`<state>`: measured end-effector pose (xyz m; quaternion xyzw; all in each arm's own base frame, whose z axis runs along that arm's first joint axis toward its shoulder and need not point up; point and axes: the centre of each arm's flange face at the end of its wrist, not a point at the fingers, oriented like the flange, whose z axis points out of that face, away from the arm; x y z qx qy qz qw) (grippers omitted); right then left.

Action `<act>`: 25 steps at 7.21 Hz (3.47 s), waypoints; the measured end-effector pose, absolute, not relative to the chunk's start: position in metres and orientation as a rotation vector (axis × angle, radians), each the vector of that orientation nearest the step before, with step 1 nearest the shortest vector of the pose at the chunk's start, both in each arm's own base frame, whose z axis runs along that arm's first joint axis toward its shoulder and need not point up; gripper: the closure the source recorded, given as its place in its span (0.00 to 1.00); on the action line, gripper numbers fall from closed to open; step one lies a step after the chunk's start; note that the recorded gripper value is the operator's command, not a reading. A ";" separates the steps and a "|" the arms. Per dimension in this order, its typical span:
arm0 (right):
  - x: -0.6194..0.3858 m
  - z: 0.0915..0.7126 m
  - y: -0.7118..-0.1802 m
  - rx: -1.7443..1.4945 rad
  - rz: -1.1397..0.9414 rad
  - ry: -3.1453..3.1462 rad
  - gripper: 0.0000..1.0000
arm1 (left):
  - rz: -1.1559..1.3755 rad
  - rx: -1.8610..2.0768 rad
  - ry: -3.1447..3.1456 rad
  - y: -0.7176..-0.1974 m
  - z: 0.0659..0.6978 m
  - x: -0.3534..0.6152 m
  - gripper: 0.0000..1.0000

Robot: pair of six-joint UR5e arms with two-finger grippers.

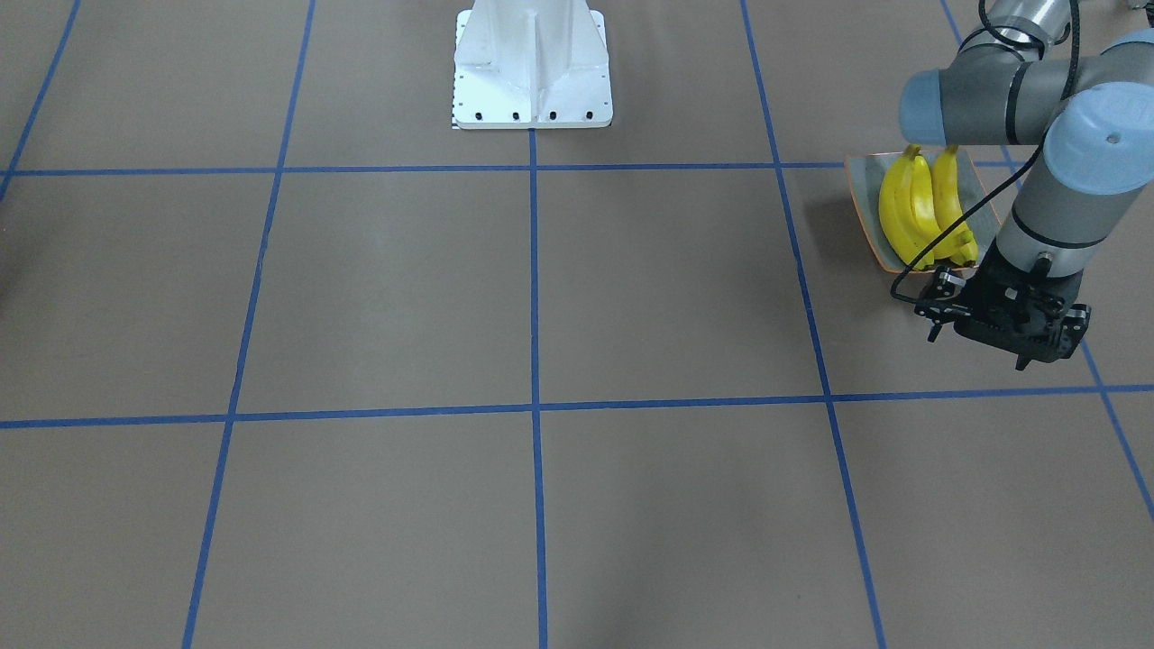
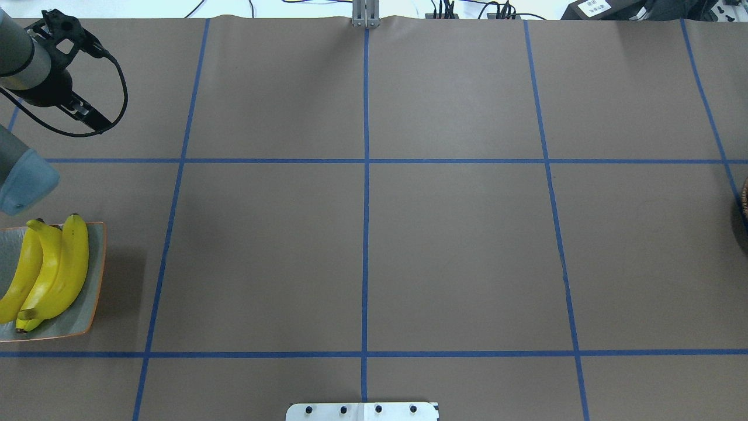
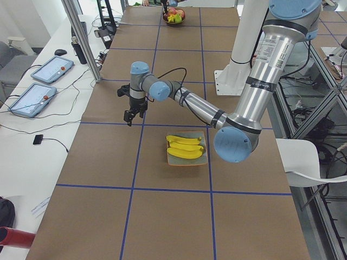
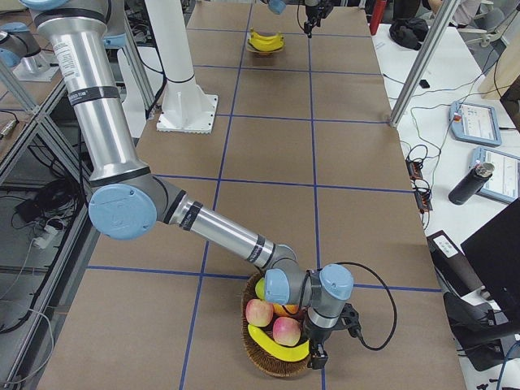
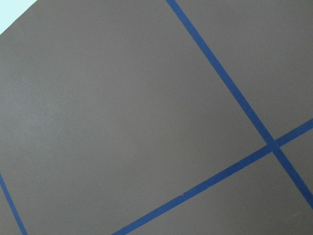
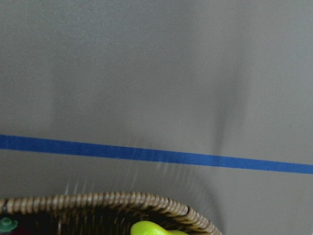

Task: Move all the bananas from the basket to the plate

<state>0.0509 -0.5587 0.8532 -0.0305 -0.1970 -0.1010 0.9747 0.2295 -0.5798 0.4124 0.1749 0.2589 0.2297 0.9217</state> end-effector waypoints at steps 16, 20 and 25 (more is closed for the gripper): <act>0.056 0.818 -0.560 -0.042 -0.253 -0.385 1.00 | 0.455 0.360 0.547 -0.576 0.403 0.241 0.00; 0.090 0.778 -0.556 -0.062 -0.281 -0.365 1.00 | 0.459 0.360 0.553 -0.574 0.399 0.248 0.00; 0.121 0.713 -0.572 -0.049 -0.246 -0.358 1.00 | 0.450 0.357 0.559 -0.572 0.397 0.252 0.00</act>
